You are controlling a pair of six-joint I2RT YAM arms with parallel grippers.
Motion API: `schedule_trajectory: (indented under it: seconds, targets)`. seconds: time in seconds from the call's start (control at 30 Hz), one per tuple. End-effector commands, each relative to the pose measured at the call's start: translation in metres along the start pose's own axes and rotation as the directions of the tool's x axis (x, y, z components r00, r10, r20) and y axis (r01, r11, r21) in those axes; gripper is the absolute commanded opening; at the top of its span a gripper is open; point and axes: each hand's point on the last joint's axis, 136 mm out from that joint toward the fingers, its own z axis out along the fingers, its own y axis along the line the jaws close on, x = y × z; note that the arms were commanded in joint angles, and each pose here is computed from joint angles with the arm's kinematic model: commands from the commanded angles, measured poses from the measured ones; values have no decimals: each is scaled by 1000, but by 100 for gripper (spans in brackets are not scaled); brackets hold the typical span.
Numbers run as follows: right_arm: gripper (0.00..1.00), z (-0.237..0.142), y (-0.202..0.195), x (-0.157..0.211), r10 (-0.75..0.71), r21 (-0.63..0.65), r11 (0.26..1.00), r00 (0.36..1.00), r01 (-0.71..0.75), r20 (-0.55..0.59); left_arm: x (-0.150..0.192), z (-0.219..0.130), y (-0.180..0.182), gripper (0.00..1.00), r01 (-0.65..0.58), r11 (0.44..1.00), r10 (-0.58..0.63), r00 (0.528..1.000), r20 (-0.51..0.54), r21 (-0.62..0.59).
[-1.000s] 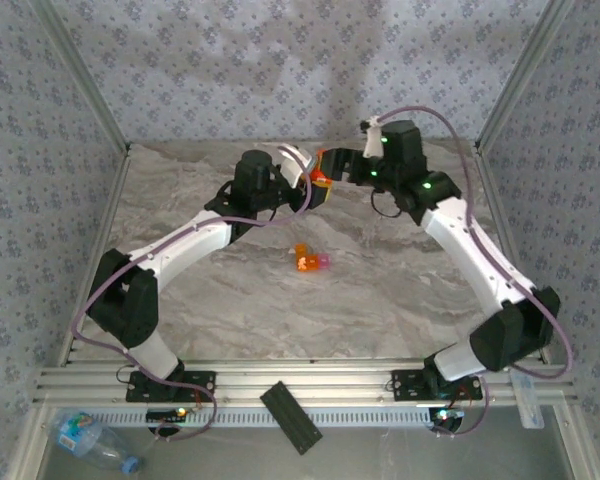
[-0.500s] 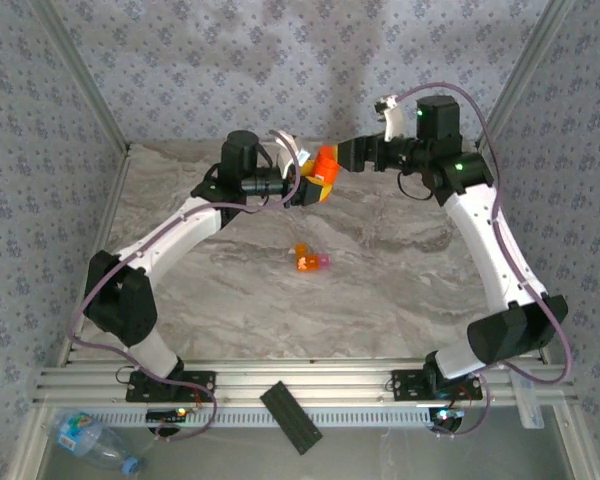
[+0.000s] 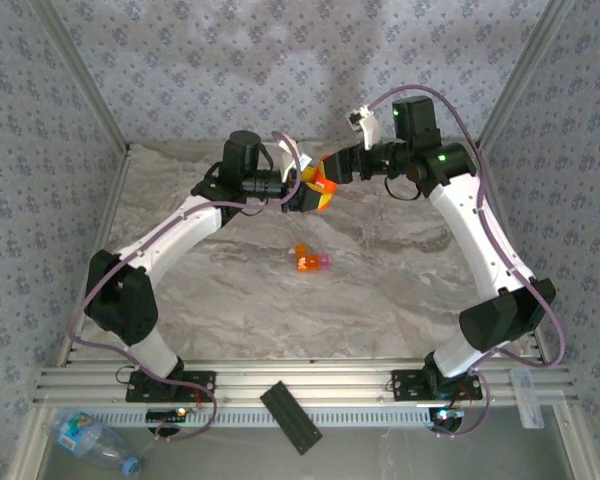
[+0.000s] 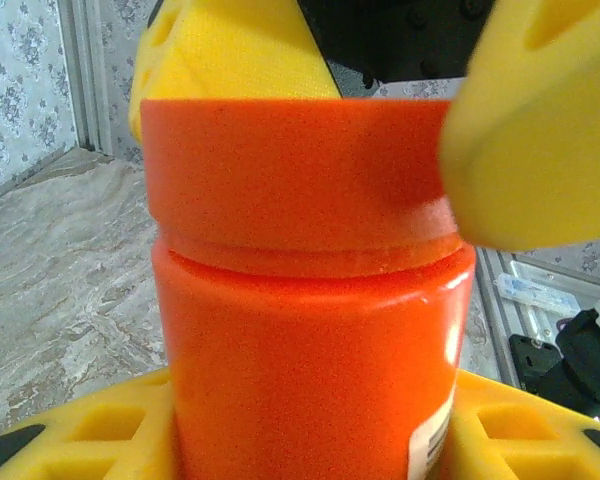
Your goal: Sort the pills into containers
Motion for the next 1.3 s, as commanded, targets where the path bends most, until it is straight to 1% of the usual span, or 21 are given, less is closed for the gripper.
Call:
schedule_trajectory:
  seconds: [0.0, 0.07, 0.17, 0.3, 0.43, 0.47, 0.6, 0.73, 0.8, 0.87, 0.97, 1.03, 1.07, 1.13, 1.2, 1.23, 1.27]
  targets:
    - [69, -2, 6, 0, -21, -18, 1000, 1000, 21, -5, -12, -1, -6, 0, -44, 998, 43, 999, 20, 34]
    - [62, -2, 6, 1, -19, -21, 1000, 1000, 18, -6, -12, 0, -6, 0, -45, 998, 44, 999, 20, 34]
    - [47, -1, 6, 2, -4, -26, 1000, 1000, 4, 0, -12, -1, -5, 0, -46, 999, 46, 999, 21, 27]
    - [37, 11, -4, 7, 71, 22, 997, 997, -71, 3, -16, 0, 1, 0, -52, 998, 53, 998, 34, -18]
    - [33, 31, -20, 21, 174, 125, 977, 985, -174, 8, -18, 4, 8, 0, -83, 990, 90, 995, 49, -116]
    - [33, 35, -22, 19, 179, 144, 973, 983, -181, 32, -18, 5, 10, 0, -94, 985, 102, 994, 49, -146]
    - [31, 49, -35, 24, 272, 248, 924, 956, -290, 105, -19, 12, 18, 0, -134, 950, 159, 985, 67, -281]
    - [31, 60, -42, 24, 343, 288, 877, 921, -385, 185, -18, 20, 26, 0, -129, 908, 182, 979, 97, -399]
    - [31, 65, -42, 24, 364, 282, 867, 908, -411, 206, -18, 24, 26, 0, -119, 897, 184, 976, 115, -426]
    - [31, 70, -39, 23, 372, 266, 870, 906, -416, 202, -17, 27, 26, 0, -117, 889, 188, 975, 120, -444]
    - [32, 68, -37, 22, 370, 263, 873, 908, -412, 194, -16, 29, 27, 0, -107, 887, 181, 975, 126, -448]
    - [36, 61, -35, 20, 360, 250, 882, 914, -399, 188, -15, 29, 29, 0, -105, 885, 178, 977, 121, -453]
    - [40, 56, -36, 16, 357, 240, 885, 913, -398, 196, -15, 29, 30, 0, -103, 883, 177, 977, 121, -457]
    - [55, 41, -37, 6, 347, 200, 898, 910, -392, 227, -13, 27, 35, 0, -87, 883, 160, 979, 122, -461]
    - [67, 22, -39, -4, 336, 166, 908, 905, -385, 263, -14, 21, 41, 0, -68, 885, 144, 981, 132, -461]
    - [72, 13, -37, -7, 319, 148, 919, 910, -365, 267, -15, 18, 43, 0, -59, 887, 137, 981, 139, -457]
    - [75, 4, -36, -9, 308, 132, 927, 912, -352, 272, -16, 14, 45, 0, -51, 889, 131, 981, 145, -455]
